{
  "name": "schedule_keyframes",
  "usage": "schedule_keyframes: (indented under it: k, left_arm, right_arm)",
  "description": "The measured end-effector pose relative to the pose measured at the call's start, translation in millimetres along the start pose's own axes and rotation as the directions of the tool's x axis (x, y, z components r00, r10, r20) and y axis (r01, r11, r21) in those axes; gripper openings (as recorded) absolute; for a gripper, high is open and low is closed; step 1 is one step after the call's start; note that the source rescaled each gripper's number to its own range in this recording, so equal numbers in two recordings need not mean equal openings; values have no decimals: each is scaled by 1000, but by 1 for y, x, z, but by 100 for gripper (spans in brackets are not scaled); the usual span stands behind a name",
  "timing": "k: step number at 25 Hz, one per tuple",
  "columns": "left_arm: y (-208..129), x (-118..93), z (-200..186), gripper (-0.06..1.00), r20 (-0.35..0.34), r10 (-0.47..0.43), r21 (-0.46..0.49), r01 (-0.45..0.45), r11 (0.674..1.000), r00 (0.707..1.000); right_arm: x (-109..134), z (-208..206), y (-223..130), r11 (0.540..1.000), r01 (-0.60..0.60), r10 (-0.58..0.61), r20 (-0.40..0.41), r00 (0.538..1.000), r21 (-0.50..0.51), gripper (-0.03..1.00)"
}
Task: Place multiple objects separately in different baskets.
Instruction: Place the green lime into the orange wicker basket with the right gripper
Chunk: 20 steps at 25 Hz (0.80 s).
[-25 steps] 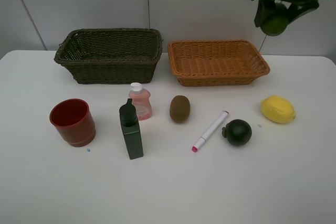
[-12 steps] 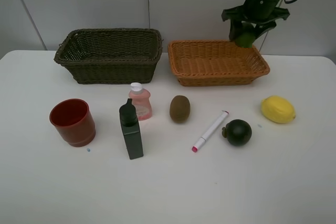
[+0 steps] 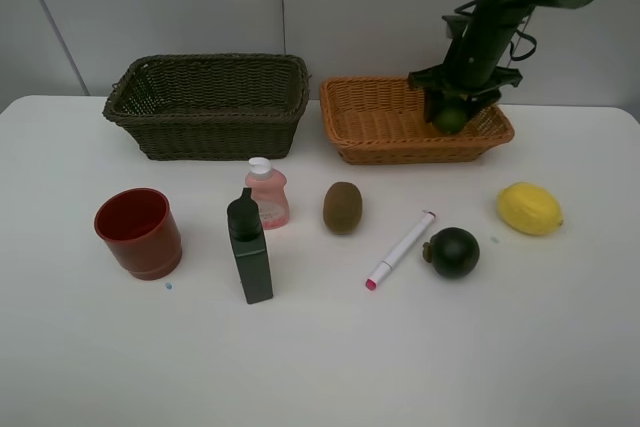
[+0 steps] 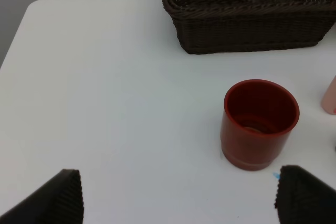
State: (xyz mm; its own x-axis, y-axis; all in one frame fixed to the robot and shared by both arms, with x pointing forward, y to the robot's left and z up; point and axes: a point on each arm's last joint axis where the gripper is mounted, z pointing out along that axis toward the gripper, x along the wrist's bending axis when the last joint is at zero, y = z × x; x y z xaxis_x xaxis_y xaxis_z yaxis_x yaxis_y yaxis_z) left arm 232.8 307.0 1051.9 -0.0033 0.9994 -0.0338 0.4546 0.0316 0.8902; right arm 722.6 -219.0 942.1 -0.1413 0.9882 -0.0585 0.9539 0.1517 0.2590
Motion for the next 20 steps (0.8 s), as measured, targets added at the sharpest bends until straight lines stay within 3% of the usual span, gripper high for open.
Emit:
schedule_keyframes:
  k: [20]
  left_arm:
    - [0,0,0,95,0,0,0,0,1000,1000]
  right_arm:
    - [0,15,-1,1000,7,-7,7,1000,11,60]
